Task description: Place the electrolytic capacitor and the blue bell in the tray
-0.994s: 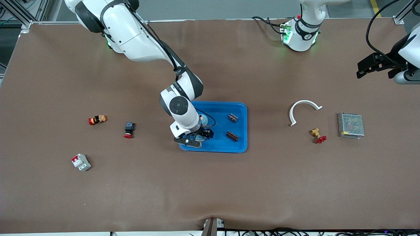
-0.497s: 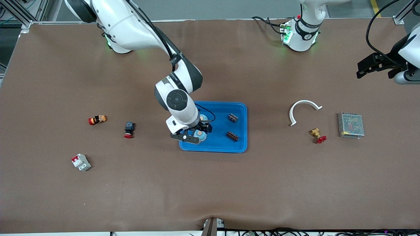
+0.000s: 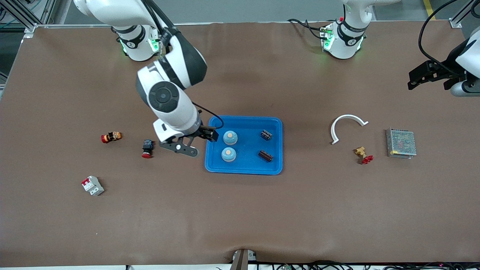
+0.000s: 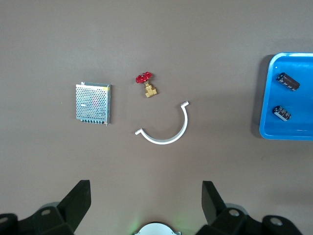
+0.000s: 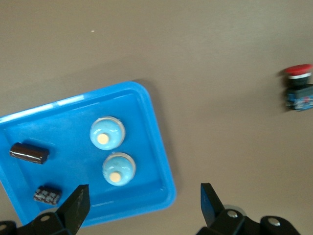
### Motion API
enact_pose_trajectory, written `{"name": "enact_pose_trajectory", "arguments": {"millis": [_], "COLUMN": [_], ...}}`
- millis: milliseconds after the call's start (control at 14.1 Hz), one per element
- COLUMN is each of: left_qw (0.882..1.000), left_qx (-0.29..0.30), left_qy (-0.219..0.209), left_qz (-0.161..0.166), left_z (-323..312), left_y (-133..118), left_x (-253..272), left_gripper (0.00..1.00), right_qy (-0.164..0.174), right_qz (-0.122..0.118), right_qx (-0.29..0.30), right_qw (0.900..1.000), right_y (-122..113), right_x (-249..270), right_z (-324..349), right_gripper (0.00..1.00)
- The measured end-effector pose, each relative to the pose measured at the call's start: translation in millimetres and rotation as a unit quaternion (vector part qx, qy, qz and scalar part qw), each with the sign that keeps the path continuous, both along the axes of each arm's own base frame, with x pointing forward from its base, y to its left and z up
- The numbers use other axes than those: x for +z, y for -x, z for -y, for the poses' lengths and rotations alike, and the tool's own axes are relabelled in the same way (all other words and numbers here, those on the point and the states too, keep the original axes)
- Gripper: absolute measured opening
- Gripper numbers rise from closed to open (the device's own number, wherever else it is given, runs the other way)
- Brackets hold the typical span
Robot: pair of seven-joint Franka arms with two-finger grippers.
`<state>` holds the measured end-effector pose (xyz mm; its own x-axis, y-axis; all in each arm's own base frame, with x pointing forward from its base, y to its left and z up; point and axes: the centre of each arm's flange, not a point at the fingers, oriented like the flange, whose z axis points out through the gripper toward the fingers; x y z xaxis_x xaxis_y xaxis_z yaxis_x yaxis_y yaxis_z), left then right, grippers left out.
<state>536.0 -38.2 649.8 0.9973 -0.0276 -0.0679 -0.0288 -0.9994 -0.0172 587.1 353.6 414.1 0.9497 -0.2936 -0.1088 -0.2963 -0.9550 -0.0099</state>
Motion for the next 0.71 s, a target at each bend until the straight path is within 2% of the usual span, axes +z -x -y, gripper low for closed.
{"name": "enact_pose_trajectory", "arguments": {"millis": [355,710], "left_qw": [1.000,1.000], "left_qx": [0.000,0.000], "left_qy": [0.000,0.000], "left_qz": [0.000,0.001], "left_z": [-0.2,-0.2], "left_y": [-0.1,-0.2], "left_x": [0.1,0.1], "left_gripper": [1.00,1.00], "right_qy": [-0.002,-0.005], "right_qz": [-0.009,-0.013], "right_qx": [0.025,0.059], "right_qw": [1.000,0.998], "right_y": [-16.6,-28.5], "right_x": [53.1,72.8], "right_z": [83.8,147.1], "right_gripper": [1.00,1.00]}}
